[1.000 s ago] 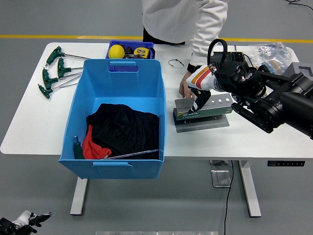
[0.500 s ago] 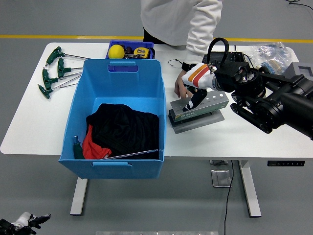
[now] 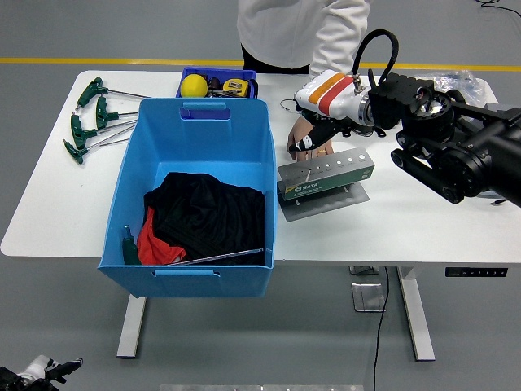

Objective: Lift tool from toolbox,place it in box,lift tool from toolbox,place it in box

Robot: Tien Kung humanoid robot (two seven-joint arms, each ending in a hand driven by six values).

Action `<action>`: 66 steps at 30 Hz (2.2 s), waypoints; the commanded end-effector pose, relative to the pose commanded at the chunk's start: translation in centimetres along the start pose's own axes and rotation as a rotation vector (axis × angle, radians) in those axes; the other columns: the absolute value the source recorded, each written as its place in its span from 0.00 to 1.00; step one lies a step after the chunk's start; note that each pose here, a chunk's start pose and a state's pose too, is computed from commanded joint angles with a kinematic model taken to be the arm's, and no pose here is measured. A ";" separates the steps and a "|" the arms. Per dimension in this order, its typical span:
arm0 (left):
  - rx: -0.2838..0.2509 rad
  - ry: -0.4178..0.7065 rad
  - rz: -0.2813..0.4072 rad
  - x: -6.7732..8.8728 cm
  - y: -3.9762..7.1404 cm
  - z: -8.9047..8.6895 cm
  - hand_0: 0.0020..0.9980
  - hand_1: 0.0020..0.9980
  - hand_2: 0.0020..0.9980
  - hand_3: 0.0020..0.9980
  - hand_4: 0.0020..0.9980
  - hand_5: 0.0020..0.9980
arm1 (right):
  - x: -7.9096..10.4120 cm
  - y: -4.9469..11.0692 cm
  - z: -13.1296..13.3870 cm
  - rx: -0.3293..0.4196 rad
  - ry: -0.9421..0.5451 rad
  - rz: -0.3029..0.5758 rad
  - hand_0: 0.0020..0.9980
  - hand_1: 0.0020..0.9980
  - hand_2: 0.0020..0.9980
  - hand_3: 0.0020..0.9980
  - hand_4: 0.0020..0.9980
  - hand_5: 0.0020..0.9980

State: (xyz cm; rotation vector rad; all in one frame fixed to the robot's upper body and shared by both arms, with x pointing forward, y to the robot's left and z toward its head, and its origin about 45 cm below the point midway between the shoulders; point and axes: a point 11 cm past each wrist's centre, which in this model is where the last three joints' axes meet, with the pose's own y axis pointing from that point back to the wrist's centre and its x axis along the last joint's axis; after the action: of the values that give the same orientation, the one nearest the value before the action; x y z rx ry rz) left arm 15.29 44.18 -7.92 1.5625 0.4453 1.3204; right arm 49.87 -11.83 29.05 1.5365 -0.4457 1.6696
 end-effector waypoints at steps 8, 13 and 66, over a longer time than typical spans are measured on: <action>0.003 0.007 0.001 0.1 0.0 -0.2 0.64 0.62 0.66 0.64 0.68 0.68 | 3.2 0.8 0.4 0.010 -0.038 0.087 0.00 0.00 0.00 0.03 0.90 0.72; 0.007 0.006 0.000 -0.1 0.0 -0.3 0.64 0.62 0.66 0.64 0.68 0.68 | 5.3 1.1 -0.9 0.056 -0.121 0.174 0.00 0.00 0.00 0.03 0.90 0.72; 0.016 -0.017 -0.008 -0.3 0.0 -0.9 0.64 0.62 0.67 0.64 0.68 0.68 | 2.3 0.4 -16.7 0.433 -0.069 0.070 0.97 0.90 0.95 0.97 1.00 0.85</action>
State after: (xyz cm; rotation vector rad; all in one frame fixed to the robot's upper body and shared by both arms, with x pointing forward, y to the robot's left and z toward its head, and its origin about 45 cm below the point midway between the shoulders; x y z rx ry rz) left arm 14.43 44.36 -8.14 1.5817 0.4521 1.2998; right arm 38.67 0.80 28.04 1.9125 -0.1785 1.8553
